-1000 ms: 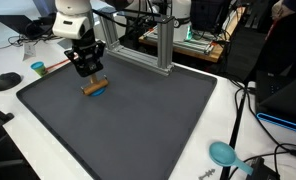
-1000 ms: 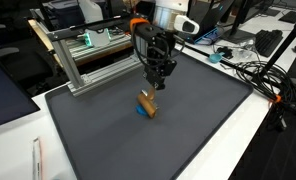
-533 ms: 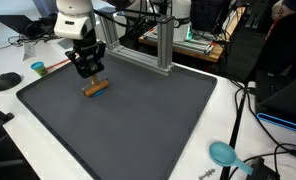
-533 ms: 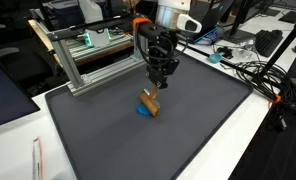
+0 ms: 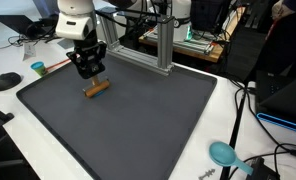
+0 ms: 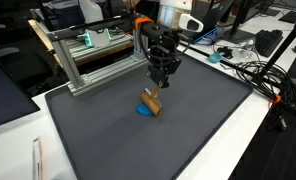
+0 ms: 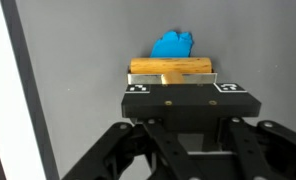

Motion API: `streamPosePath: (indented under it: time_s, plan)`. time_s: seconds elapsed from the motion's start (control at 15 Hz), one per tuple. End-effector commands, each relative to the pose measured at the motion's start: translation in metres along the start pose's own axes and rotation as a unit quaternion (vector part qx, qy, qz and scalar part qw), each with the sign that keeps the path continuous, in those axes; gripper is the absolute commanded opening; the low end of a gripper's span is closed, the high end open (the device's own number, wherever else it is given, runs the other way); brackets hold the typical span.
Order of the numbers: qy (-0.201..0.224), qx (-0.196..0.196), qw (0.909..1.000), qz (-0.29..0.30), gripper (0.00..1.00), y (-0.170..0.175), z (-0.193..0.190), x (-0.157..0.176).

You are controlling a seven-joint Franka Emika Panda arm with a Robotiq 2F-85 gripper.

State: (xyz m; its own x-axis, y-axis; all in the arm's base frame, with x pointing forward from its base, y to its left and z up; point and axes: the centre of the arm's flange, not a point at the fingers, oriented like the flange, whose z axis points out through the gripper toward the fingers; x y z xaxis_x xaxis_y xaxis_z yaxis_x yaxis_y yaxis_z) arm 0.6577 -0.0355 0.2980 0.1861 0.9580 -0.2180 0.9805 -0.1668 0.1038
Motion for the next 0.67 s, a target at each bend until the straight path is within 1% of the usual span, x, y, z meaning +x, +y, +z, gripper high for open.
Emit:
streamPosePath:
  time_s: [0.0,0.6]
  plan:
    - [0.011,0.004,0.9998,-0.017,0.22,0.0051,0.0229,0.022]
    - [0.011,0.002,0.9997,-0.021,0.22,0.0043,0.0203,0.0274]
